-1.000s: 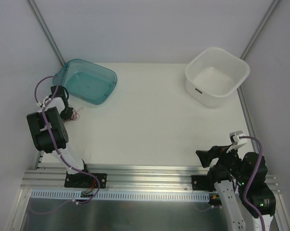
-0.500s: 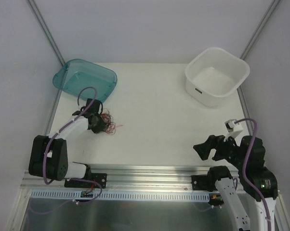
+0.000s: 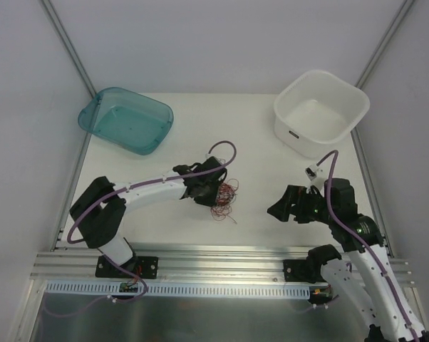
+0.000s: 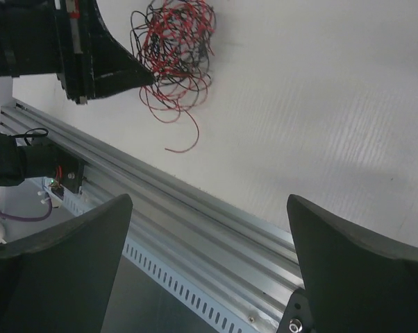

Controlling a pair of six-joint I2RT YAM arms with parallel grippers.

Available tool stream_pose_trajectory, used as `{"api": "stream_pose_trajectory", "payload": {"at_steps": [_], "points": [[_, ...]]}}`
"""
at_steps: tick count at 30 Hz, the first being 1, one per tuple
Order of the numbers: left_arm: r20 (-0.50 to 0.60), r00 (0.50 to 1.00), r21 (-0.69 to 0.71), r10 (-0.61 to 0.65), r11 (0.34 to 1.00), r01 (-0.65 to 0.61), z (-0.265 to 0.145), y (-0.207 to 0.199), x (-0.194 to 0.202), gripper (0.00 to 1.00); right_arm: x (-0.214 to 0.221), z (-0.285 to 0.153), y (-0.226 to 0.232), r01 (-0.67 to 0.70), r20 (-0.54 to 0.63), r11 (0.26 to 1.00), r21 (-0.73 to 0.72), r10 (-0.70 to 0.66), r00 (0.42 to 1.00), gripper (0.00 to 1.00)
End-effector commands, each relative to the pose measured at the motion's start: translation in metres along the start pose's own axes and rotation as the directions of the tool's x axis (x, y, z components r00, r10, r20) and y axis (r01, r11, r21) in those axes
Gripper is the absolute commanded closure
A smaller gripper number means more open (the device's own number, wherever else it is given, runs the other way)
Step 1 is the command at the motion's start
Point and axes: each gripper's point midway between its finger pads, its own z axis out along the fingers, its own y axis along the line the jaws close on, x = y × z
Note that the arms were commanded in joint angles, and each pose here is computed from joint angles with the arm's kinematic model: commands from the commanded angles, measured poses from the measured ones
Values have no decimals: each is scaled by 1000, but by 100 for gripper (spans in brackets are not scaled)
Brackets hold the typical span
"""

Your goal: Untangle the cables

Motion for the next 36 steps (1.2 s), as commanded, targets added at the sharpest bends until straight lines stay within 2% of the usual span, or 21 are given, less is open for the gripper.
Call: {"api": "stream_pose_trajectory", "payload": {"at_steps": [1, 3, 7, 8, 9, 10, 14, 17, 22, 25, 36], "points": [[40, 976, 56, 213, 975, -215, -5, -41, -13, 95, -28, 16, 5, -8, 95, 1000, 23, 6, 995, 0], [31, 963, 77, 268, 960, -270, -1, -59, -7, 92, -26, 34, 1, -31, 90, 999, 32, 28, 996, 1], [33, 964, 88, 262, 960, -264, -4, -68, 3, 70, -19, 61, -1, -108, 90, 994, 26, 106, 990, 5], [36, 967, 93, 254, 962, -256, -6, -68, 4, 68, -17, 65, -2, -108, 88, 994, 31, 105, 991, 6], [34, 970, 95, 239, 966, -241, -6, -67, 7, 65, -16, 69, -2, -107, 91, 994, 35, 104, 990, 7], [51, 972, 101, 228, 967, -232, -11, -68, 5, 56, -11, 73, -4, -104, 90, 993, 57, 99, 991, 8], [83, 984, 106, 157, 981, -165, -23, -65, 5, 45, -3, 82, -8, -101, 102, 991, 83, 93, 990, 15], [106, 994, 123, 34, 991, -47, -32, -62, 8, 36, 3, 87, -7, -88, 95, 992, 87, 79, 992, 19], [121, 983, 171, -135, 979, 113, -31, -51, 27, 37, 4, 94, -9, -72, 118, 991, 115, 58, 991, 28], [119, 970, 201, -213, 962, 186, -26, -52, 32, 43, 8, 101, -8, -66, 96, 990, 121, 54, 994, 32], [107, 968, 214, -226, 956, 199, -10, -68, 34, 51, 16, 114, -9, -19, 62, 988, 153, 10, 998, 40]]}}
